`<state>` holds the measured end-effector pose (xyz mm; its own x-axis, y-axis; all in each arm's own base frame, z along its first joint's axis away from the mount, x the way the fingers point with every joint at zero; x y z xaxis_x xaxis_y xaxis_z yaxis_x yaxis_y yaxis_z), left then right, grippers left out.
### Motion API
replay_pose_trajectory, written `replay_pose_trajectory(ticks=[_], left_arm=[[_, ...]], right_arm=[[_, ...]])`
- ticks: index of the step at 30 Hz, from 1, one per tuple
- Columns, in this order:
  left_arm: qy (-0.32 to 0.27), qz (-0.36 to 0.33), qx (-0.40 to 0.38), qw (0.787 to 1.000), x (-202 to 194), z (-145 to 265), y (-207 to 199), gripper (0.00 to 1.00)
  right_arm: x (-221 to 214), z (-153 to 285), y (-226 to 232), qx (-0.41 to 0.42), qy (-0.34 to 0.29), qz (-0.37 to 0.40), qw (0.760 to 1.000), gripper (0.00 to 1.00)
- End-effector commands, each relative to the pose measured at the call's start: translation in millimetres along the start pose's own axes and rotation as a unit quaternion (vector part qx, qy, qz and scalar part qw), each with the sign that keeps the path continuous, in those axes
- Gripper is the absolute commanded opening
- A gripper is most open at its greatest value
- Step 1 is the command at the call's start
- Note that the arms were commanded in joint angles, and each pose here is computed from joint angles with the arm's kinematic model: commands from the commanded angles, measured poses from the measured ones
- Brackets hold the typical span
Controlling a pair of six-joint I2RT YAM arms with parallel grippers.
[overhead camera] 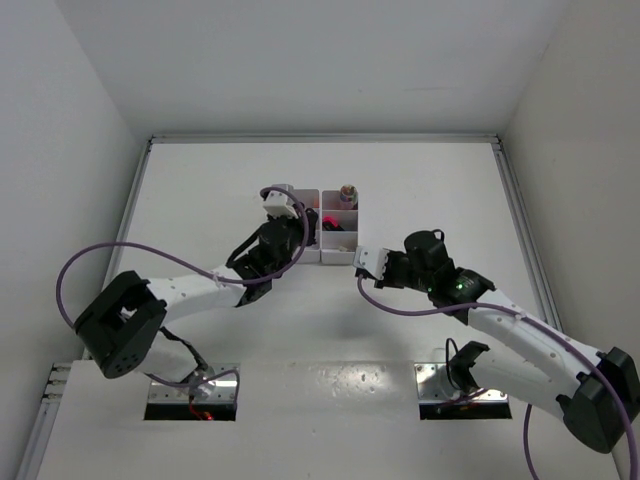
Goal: Sort the stationery into containers
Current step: Place the scissors in the storage box, then reset both arms
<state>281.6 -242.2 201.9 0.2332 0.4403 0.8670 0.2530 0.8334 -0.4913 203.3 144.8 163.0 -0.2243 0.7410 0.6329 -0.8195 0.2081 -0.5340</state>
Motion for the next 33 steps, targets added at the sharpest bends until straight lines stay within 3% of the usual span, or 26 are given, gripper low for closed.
replay_pose_trajectory(ticks=[1, 8, 12, 16, 17, 18, 21, 23, 25, 29, 33], left_arm=[[-0.052, 0.022, -0.027, 0.998, 24.8, -8.2, -22.3, 0.04], [-0.028, 0.021, -0.007, 0.999, 9.3, -11.9, -14.5, 0.37], [-0.024, 0.018, -0.004, 1.000, 9.4, -10.3, -13.7, 0.43], [-0.028, 0.011, -0.012, 0.999, 23.4, -3.4, -18.7, 0.46], [-0.036, 0.012, -0.024, 0.999, 33.7, -1.4, -29.6, 0.48], [-0.044, 0.011, -0.035, 0.998, 45.4, 5.6, -38.3, 0.54], [-0.030, -0.020, -0.041, 0.999, 67.8, 17.6, -51.0, 0.65], [-0.006, -0.050, -0.026, 0.998, 79.5, 37.2, -48.5, 0.77], [-0.001, -0.064, 0.001, 0.998, 90.9, 51.2, -40.3, 1.00], [0.050, -0.128, 0.078, 0.987, 94.6, 86.4, 4.3, 1.00], [0.044, -0.152, 0.112, 0.981, 101.2, 116.0, 32.5, 1.00]], right_arm=[[2.9, 0.2, -5.2, -0.019, -0.011, -0.004, 1.000, 0.10], [2.9, 0.2, -5.2, -0.019, -0.011, -0.004, 1.000, 0.15], [1.1, 0.7, -6.7, -0.022, -0.008, -0.006, 1.000, 0.24], [2.9, 4.5, -9.3, -0.033, -0.011, -0.005, 0.999, 0.51], [3.6, 6.7, -10.9, -0.040, -0.011, -0.004, 0.999, 0.79], [3.7, 6.7, -10.3, -0.040, -0.011, -0.011, 0.999, 0.99], [7.1, 14.1, -20.3, -0.087, -0.005, -0.057, 0.995, 1.00], [16.9, 22.6, -33.2, -0.125, -0.004, -0.116, 0.985, 1.00], [28.4, 27.6, -43.7, -0.138, -0.007, -0.158, 0.978, 1.00], [46.7, 29.7, -52.6, -0.149, -0.039, -0.243, 0.958, 1.00], [51.2, 25.8, -62.7, -0.174, -0.043, -0.270, 0.946, 1.00]])
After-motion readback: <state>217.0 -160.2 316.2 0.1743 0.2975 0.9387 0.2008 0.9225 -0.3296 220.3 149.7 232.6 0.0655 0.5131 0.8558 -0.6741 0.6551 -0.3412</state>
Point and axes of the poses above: each gripper's point midway between its finger pads, its own z axis back along the fingers, its own y axis along the line the jaws close on, x = y × z, the point moved 7 cm from there along z, back along the fingers, and after that the axes turned 3 degrees about z, right-handed, at the moved point
